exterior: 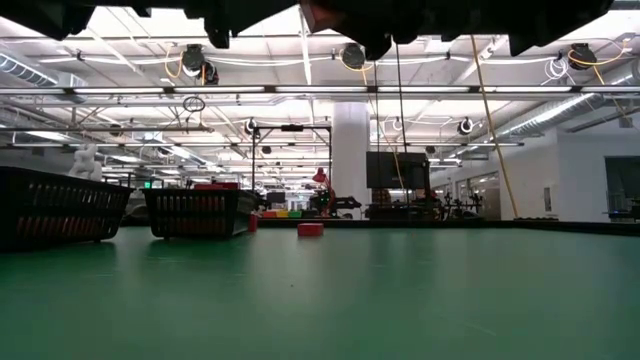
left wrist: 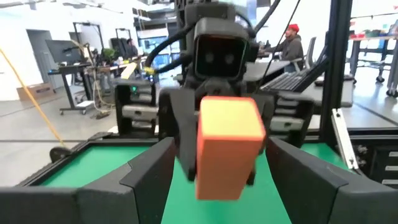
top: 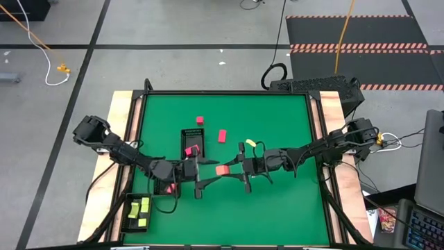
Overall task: Sort & place blocks by color
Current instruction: Put the orange block into the middle black bin
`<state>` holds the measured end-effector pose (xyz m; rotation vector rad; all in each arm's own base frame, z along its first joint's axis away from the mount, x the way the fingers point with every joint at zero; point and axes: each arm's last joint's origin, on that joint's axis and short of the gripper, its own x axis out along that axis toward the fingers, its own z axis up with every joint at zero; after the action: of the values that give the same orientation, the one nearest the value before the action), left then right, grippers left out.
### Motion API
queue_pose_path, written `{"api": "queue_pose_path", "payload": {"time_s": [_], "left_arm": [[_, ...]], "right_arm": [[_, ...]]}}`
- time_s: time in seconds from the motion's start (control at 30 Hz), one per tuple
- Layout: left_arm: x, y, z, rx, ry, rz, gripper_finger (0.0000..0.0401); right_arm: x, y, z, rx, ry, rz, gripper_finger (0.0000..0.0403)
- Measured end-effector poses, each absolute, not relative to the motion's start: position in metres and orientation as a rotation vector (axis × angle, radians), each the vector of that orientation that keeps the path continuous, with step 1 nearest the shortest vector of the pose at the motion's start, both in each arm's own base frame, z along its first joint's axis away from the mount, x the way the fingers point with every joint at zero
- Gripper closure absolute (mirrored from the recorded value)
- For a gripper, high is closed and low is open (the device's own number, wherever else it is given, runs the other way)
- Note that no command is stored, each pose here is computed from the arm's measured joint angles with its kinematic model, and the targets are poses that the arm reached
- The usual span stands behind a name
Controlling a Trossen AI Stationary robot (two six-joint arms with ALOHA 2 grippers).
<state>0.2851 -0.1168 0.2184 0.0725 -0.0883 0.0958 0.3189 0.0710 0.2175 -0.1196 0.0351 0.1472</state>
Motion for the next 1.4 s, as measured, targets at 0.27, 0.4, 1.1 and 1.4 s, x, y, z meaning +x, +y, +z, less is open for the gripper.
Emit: {"api": "queue_pose_path", "payload": {"time_s": [0.27,0.4,1.1,1.4], "left_arm": [[0.285,-0.116,0.219,0.058,-0.094,0.097,0.0146],[0.286,-0.117,0.219,0.057,-0.126,0.1,0.0146],[0.337,-0.138,0.211,0.154,-0.125,0.136,0.0146],[0.337,-0.139,0.208,0.181,-0.085,0.169,0.0146]], "right_arm": [[0.319,0.071,0.217,-0.118,0.04,0.147,0.0282],[0.319,0.071,0.217,-0.105,0.041,0.147,0.0282],[0.318,0.071,0.214,-0.102,0.07,0.157,0.0282],[0.319,0.071,0.214,-0.107,0.075,0.151,0.0282]]}}
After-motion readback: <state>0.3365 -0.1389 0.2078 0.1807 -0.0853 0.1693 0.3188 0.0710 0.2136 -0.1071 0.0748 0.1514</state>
